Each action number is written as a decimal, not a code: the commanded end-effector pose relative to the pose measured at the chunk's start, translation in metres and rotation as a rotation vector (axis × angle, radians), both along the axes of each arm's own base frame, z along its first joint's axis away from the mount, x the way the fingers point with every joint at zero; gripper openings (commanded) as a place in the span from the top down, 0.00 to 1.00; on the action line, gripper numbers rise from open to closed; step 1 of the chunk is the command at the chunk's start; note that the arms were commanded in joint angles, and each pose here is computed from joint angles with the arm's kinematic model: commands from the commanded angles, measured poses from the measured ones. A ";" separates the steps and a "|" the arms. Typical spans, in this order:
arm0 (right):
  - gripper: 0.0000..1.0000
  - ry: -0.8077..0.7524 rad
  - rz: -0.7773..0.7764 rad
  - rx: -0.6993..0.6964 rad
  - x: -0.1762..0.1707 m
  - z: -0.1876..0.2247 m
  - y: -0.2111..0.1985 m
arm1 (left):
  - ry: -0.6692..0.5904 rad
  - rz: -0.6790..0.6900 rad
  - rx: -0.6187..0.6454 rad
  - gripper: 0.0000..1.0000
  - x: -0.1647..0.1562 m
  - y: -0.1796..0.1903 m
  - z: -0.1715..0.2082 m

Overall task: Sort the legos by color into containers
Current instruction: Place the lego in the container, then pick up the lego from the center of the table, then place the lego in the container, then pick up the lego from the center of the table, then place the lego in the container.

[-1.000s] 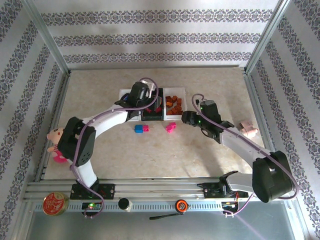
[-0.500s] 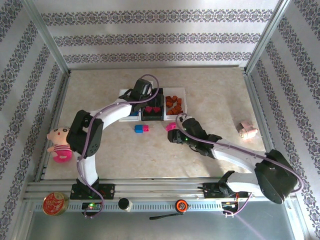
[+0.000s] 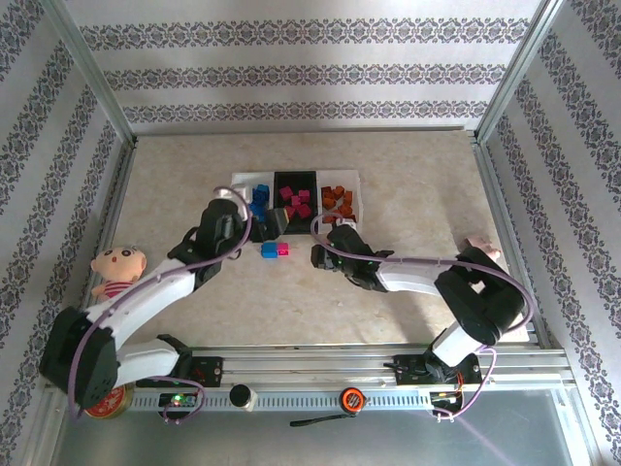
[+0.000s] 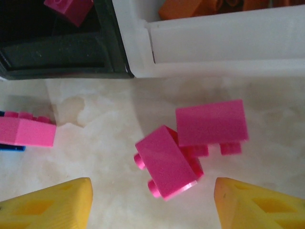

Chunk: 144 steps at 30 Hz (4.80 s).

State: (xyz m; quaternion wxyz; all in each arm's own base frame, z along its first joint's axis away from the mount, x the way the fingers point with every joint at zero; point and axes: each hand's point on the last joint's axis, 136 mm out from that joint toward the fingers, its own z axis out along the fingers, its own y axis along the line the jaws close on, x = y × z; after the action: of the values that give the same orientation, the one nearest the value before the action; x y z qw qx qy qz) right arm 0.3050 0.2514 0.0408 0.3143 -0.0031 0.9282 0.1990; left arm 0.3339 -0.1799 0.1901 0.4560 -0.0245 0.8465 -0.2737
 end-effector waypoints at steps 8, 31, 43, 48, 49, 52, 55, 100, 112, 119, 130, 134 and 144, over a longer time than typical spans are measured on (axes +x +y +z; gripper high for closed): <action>0.46 0.014 -0.018 -0.008 0.024 -0.016 0.007 | -0.009 0.063 -0.043 0.00 -0.031 0.026 -0.006; 0.75 -0.103 0.271 0.146 -0.041 0.075 0.027 | 0.057 0.069 0.022 0.00 -0.053 0.040 -0.043; 0.75 -0.168 0.177 0.114 0.083 0.114 0.070 | 0.107 0.080 0.026 0.00 -0.067 0.047 -0.057; 0.72 -0.139 0.145 0.121 0.124 0.102 0.079 | 0.114 0.074 0.019 0.00 -0.071 0.047 -0.060; 0.70 -0.132 0.149 0.128 0.129 0.101 0.082 | 0.114 0.071 0.017 0.00 -0.071 0.047 -0.060; 0.55 -0.123 0.157 0.152 0.140 0.103 0.087 | 0.115 0.062 0.011 0.00 -0.072 0.045 -0.060; 0.41 -0.151 0.158 0.160 0.139 0.117 0.083 | 0.120 0.050 0.013 0.00 -0.074 0.044 -0.061; 0.46 -0.016 0.020 -0.289 0.063 -0.015 -0.020 | 0.137 0.059 -0.012 0.00 -0.073 0.043 -0.069; 0.72 -0.062 0.101 -0.157 0.013 0.018 -0.023 | 0.126 0.057 -0.016 0.00 -0.073 0.042 -0.066; 0.73 -0.139 0.236 0.030 -0.012 0.084 -0.001 | 0.124 0.057 -0.013 0.00 -0.071 0.041 -0.067; 0.73 -0.241 0.254 0.072 0.058 0.138 0.058 | 0.141 0.034 0.003 0.00 -0.072 0.039 -0.071; 0.72 -0.231 0.218 0.043 0.093 0.126 0.075 | 0.154 0.029 0.020 0.00 -0.072 0.039 -0.073; 0.53 -0.184 0.148 0.052 0.142 0.104 0.093 | 0.193 0.010 0.058 0.00 -0.071 0.036 -0.080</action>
State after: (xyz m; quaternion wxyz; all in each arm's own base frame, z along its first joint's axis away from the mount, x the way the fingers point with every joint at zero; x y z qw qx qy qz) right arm 0.4313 0.3464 0.1313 0.3681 -0.0973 0.8910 0.2473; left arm 0.2602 -0.1429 0.1036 0.3730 -0.0552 0.8923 -0.2481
